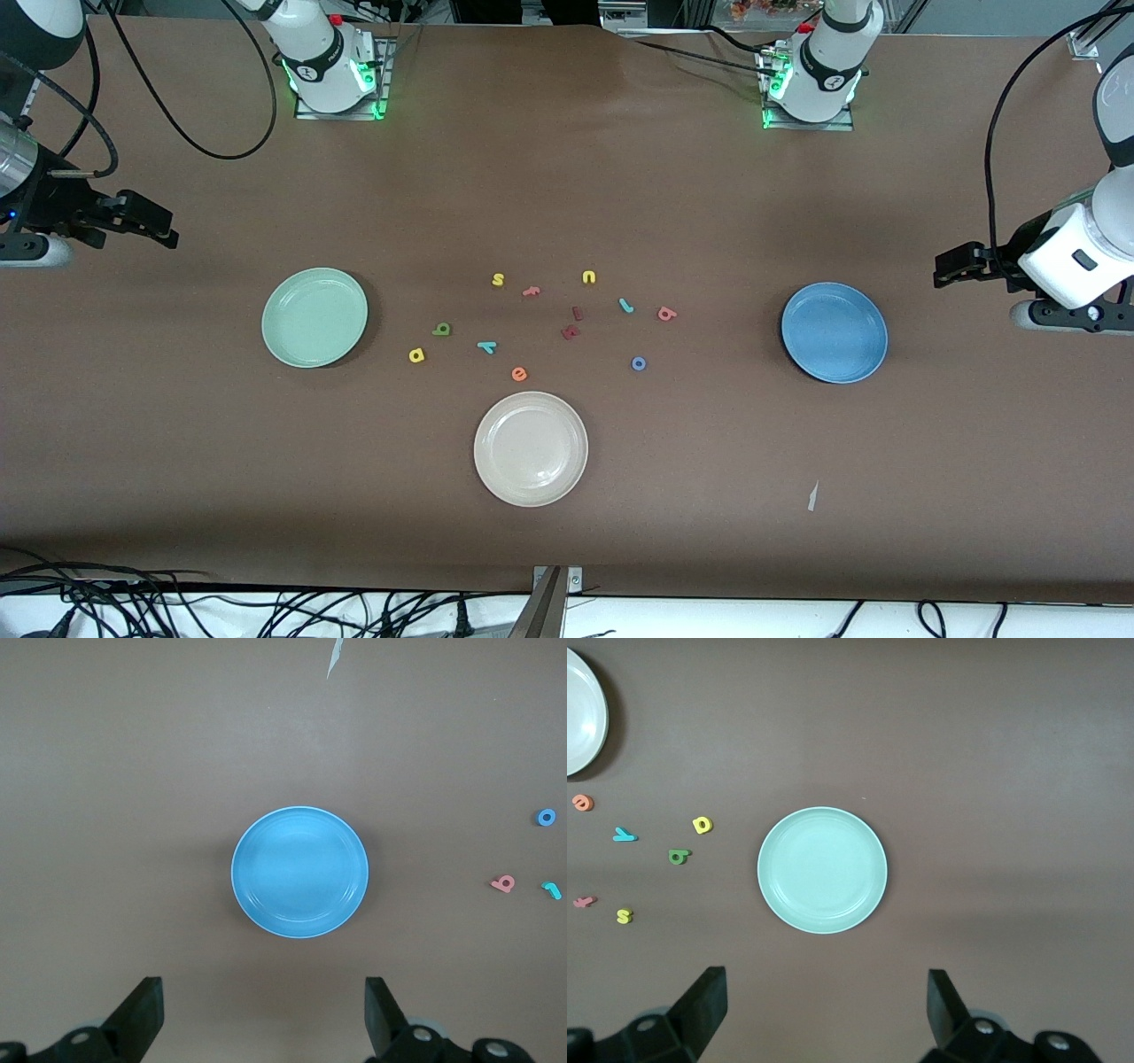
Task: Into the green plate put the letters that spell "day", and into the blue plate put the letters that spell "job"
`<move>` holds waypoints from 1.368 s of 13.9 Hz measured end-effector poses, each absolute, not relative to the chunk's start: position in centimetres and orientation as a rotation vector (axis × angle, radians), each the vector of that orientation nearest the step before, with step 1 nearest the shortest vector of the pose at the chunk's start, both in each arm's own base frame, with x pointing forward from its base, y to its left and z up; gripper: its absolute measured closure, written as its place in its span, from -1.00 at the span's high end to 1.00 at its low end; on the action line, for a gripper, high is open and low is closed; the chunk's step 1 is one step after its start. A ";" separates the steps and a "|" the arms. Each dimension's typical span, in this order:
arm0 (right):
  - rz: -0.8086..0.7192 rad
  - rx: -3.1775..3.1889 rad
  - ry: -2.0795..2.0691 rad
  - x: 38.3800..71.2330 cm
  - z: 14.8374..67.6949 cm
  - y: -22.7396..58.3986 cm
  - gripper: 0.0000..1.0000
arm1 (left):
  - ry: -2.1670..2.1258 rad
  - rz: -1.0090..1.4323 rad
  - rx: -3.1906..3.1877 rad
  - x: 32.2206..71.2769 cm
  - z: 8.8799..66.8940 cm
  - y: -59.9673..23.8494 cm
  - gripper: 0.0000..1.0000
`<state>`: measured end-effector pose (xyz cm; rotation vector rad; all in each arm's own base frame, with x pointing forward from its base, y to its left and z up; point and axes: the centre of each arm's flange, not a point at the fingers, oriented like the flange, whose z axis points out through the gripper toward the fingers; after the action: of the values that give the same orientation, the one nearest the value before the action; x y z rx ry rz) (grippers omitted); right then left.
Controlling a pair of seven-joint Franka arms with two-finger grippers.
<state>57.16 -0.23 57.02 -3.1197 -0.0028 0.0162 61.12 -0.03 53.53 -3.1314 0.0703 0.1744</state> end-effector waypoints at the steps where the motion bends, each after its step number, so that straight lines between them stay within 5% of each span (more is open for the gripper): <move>1: 0.016 -3.120 -0.003 57.2 57.0 -0.2 1.00 | 0.071 0.174 -3.131 61.1 53.5 -0.1 1.00; 19: -0.033 -3.120 -0.013 57.5 57.3 0.2 1.00 | 0.071 0.175 -3.131 61.1 53.5 -0.1 1.00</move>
<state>57.49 0.16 57.32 -3.1205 -0.0127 -0.0332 61.11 -0.08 53.51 -3.1314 0.0714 0.1751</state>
